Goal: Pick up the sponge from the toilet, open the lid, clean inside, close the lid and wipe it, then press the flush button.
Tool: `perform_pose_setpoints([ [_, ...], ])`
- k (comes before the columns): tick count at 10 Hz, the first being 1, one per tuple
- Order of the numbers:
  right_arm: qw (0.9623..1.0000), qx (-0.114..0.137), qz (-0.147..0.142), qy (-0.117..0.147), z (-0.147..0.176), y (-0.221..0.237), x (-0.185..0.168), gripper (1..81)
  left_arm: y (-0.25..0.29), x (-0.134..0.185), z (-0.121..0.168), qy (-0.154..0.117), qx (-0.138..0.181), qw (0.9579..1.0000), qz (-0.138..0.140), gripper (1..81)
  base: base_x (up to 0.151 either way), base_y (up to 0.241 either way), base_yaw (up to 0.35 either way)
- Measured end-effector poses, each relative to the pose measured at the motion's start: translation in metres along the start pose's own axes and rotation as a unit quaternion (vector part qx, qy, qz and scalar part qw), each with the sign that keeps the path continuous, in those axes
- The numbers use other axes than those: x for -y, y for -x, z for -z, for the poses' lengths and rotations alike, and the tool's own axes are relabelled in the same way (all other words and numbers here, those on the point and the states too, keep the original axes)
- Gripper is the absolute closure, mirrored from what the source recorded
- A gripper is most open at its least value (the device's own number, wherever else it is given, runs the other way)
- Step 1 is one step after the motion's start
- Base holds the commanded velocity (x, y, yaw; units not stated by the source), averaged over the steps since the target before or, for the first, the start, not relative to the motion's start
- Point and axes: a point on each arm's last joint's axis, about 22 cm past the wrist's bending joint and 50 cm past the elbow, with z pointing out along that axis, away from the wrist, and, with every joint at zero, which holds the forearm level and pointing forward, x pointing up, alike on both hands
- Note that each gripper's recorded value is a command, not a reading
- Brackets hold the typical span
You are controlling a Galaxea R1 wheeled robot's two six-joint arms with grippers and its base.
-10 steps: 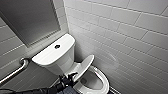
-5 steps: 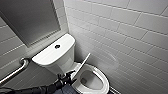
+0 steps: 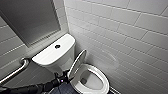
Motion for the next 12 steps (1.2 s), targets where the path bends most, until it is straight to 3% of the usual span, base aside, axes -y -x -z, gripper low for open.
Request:
perform_pose_setpoints([
  [3,1.0000,0.004,-0.002,0.001,0.002,0.007,-0.001,81.1,-0.009,-0.009,0.009,0.001,-0.006,1.0000,-0.005,1.0,0.000,0.000,0.000],
  [5,1.0000,0.007,-0.004,0.002,0.000,0.010,0.001,81.1,-0.026,-0.024,0.020,0.013,-0.025,0.9994,0.023,1.0,0.000,0.000,0.000],
  [12,0.9999,0.014,-0.007,0.006,0.002,0.019,0.000,81.1,-0.043,-0.037,0.028,0.011,-0.038,0.9984,0.040,1.0,0.000,0.000,0.000],
])
